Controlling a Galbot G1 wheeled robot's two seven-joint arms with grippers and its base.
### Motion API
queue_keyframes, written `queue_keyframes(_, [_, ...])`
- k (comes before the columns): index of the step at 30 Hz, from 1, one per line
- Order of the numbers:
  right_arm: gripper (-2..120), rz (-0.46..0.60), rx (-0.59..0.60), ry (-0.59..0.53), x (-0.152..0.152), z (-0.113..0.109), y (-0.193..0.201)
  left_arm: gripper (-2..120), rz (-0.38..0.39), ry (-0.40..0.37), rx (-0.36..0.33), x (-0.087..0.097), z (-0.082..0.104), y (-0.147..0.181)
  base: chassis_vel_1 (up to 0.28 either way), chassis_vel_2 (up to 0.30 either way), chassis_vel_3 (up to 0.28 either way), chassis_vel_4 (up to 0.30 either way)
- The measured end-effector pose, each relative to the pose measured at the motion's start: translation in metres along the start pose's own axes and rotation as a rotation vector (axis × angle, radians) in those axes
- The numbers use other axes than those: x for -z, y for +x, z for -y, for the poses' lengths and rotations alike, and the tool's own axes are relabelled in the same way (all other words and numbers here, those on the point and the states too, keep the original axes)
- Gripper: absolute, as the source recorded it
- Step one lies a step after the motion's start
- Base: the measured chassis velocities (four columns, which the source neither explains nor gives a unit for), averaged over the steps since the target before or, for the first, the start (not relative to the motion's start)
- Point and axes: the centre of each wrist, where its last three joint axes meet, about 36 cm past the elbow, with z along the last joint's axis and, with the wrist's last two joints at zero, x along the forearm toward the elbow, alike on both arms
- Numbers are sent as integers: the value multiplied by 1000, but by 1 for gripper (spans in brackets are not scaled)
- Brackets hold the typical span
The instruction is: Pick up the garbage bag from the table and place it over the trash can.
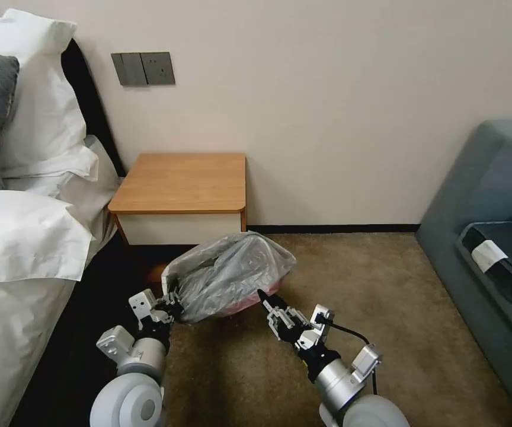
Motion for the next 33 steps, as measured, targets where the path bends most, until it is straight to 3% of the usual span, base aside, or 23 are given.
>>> queue_keyframes(3, [0, 3, 1, 1, 0, 0, 0, 3, -1, 0, 1, -1, 0, 0, 0, 0, 0, 0])
queue_keyframes(17, [0, 6, -16, -31, -3, -12, 0, 3, 3, 3, 7, -1, 1, 0, 0, 0, 0, 0])
queue_keyframes(33, [0, -4, -26, 16, -4, -17, 2, 3, 1, 9, 7, -1, 2, -1, 0, 0, 0, 0])
